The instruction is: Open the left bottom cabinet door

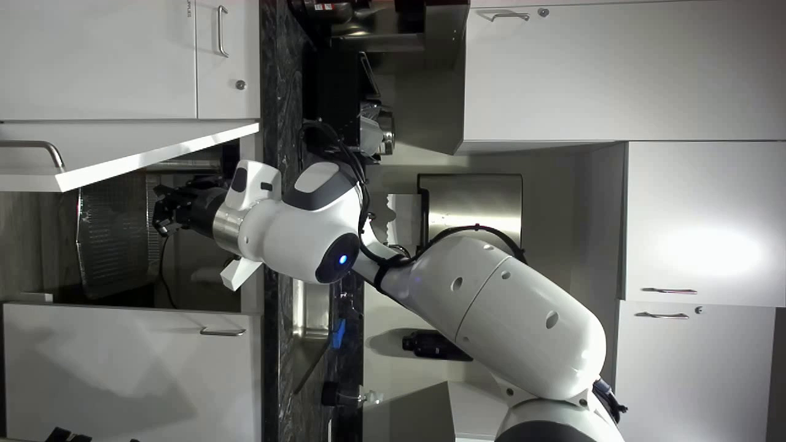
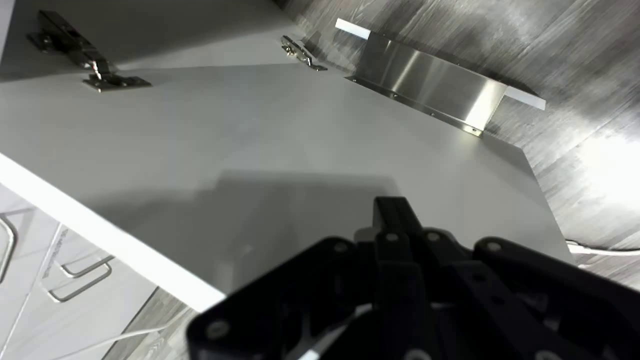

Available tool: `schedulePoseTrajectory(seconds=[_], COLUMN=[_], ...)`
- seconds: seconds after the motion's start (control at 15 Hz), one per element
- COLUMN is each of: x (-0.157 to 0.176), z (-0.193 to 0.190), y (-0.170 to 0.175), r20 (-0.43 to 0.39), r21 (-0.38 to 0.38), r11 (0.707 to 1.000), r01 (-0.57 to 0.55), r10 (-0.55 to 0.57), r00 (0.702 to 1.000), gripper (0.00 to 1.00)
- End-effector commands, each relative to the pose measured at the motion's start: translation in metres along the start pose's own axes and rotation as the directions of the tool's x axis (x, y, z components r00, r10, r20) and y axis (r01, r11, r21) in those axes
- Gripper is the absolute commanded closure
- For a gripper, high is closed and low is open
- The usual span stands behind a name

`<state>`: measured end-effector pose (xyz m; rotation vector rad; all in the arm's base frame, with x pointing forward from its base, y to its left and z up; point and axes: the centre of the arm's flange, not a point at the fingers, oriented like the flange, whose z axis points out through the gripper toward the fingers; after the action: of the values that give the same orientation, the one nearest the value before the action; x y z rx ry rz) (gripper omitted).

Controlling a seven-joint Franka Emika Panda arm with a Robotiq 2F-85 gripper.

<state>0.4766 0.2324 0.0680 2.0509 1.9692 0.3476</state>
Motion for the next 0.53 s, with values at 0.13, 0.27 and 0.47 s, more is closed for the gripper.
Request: schedulePoseTrajectory(seconds=[0.13, 0.27, 0.47], x=[0.006, 0.007, 0.007], z=[-0.040, -0.049, -0.067], y=[-0.010, -0.011, -0.013], r20=[0.051, 0.047, 0.034], r21=[-0.040, -0.074, -0.135], r11=[0.985, 0.965, 0.918], r01=[-0.167, -0.250, -0.372], r10=[0.168, 0.254, 0.380], r00=[0.984, 0.966, 0.924], gripper=[1.00, 1.00, 1.00])
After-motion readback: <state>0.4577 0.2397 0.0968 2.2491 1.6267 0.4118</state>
